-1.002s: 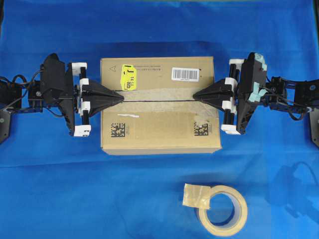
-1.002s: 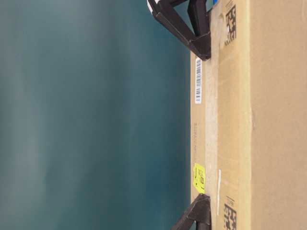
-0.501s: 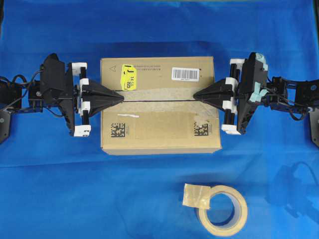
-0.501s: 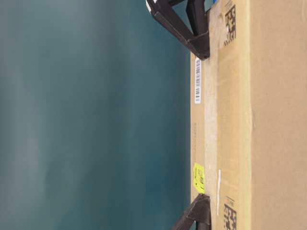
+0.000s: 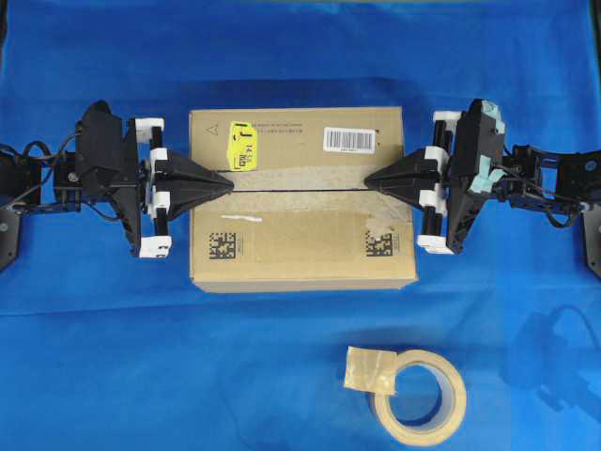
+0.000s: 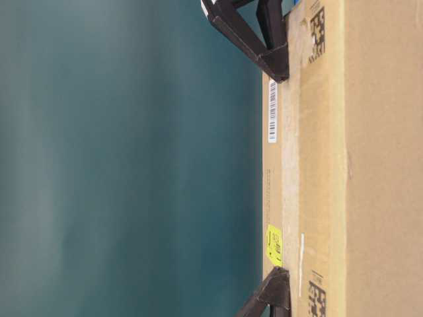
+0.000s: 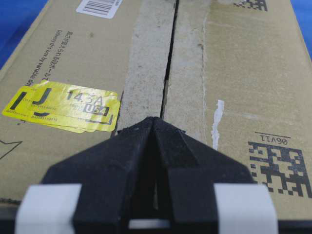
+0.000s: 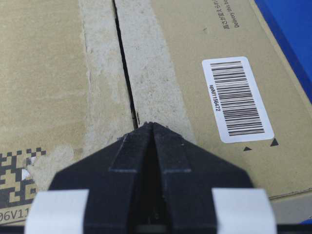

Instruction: Close the cardboard box.

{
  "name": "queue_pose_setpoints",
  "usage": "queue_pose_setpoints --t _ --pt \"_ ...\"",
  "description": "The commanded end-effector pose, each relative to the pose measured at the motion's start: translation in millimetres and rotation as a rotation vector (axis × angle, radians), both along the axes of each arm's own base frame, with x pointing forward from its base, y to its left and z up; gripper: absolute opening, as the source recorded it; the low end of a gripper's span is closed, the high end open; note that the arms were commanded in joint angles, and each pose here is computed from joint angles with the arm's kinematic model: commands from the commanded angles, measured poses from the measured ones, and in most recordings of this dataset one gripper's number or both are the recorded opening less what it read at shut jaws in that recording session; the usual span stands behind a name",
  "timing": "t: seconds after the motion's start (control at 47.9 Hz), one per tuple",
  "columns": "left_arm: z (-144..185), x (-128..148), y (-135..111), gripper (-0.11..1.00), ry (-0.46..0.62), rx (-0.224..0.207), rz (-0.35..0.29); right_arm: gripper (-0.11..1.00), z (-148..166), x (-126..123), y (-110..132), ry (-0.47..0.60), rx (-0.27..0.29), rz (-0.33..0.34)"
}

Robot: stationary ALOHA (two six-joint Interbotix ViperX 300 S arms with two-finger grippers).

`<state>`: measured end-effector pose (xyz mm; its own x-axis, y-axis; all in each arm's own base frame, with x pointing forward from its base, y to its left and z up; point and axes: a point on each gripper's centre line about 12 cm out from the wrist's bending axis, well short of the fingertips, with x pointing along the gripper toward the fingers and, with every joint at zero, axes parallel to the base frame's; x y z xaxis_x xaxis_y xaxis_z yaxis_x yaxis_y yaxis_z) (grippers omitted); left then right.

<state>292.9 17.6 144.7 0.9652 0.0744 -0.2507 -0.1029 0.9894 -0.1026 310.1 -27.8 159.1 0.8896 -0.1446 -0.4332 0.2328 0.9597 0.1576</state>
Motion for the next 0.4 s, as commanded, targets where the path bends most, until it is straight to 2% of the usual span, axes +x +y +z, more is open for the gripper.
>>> queue_pose_setpoints --t 0.0,0.376 --pt "3.0 2.2 -1.4 0.00 -0.011 0.001 -0.006 0.00 4.6 0.9 1.0 -0.014 0.001 0.003" --pt "3.8 2.6 -1.0 0.00 -0.014 0.002 -0.006 0.00 4.6 1.0 2.4 -0.014 0.001 0.007"
